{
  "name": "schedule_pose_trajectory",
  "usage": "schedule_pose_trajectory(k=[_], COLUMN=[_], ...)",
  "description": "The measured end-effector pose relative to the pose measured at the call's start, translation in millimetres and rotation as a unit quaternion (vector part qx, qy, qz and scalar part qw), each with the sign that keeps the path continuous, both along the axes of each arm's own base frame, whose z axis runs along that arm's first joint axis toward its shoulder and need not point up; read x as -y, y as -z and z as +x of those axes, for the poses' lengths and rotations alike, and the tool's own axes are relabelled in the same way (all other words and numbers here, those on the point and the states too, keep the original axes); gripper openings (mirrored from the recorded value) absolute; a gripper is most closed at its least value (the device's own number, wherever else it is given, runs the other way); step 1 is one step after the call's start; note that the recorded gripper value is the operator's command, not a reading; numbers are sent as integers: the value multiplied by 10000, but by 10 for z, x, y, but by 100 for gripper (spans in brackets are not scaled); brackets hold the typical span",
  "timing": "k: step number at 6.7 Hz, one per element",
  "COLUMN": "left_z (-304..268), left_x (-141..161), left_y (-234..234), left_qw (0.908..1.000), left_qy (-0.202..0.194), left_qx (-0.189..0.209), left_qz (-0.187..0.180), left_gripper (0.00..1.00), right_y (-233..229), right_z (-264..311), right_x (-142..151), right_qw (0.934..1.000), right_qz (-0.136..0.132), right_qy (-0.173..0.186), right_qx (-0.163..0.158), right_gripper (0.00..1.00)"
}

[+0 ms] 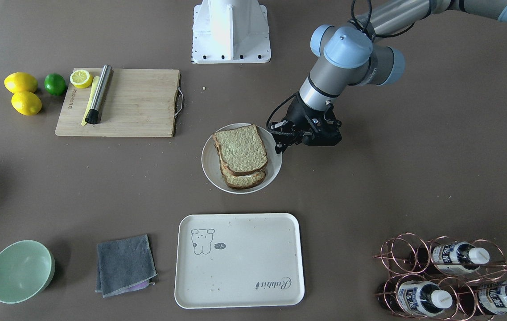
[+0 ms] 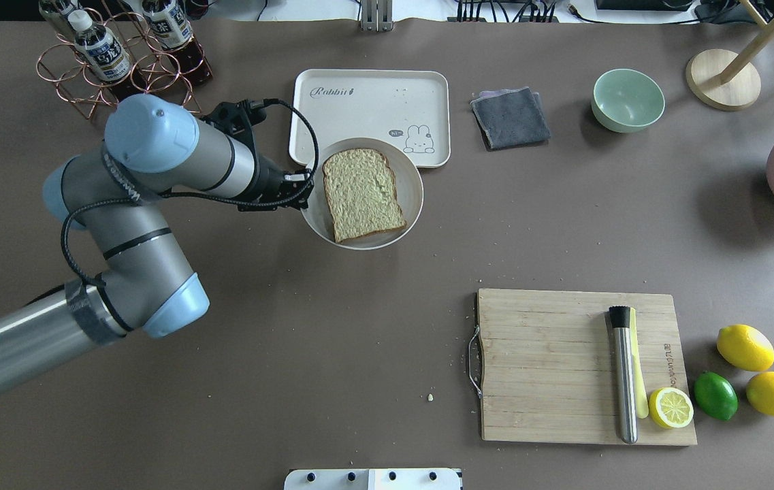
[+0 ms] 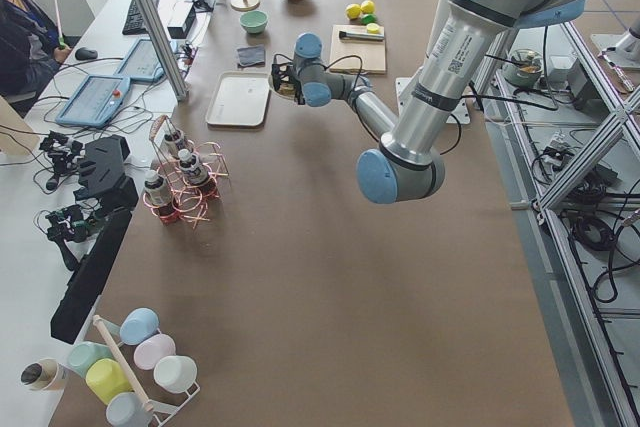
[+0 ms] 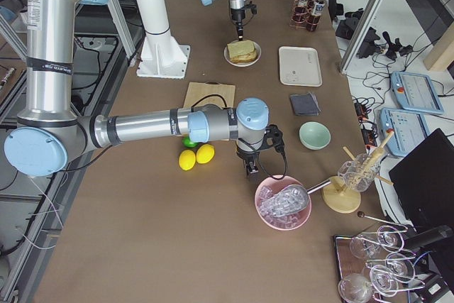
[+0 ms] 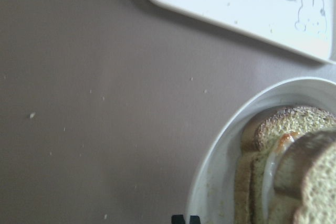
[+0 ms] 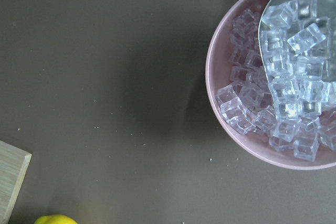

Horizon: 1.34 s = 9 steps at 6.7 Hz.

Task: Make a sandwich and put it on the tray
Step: 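Carry the plate with the left gripper and lower it onto the cream tray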

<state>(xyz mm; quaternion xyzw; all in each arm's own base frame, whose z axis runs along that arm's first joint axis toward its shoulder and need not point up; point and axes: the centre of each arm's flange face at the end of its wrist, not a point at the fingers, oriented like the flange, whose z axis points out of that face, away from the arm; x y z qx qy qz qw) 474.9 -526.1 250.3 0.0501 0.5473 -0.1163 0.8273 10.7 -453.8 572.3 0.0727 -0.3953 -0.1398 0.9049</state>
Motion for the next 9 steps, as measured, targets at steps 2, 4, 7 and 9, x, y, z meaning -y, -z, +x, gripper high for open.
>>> schedule_pose_trajectory(k=[2, 4, 7, 9], left_z=[-94, 82, 334, 351], left_x=[1057, 1738, 1962, 1851], left_y=[20, -1, -179, -119], left_qw=[9997, 9990, 9984, 9987], left_qy=[-118, -183, -16, 63], left_qx=[179, 393, 521, 405], left_qz=[125, 119, 223, 294], left_gripper=[0, 0, 98, 98], right_y=[95, 189, 268, 288], right_z=[-19, -104, -150, -212], right_x=[15, 63, 69, 66], right_qw=[9999, 9997, 9994, 9993], right_qz=[104, 212, 288, 279], right_qy=[23, 107, 159, 225], right_qx=[3, 7, 54, 144], right_gripper=[100, 100, 100, 100])
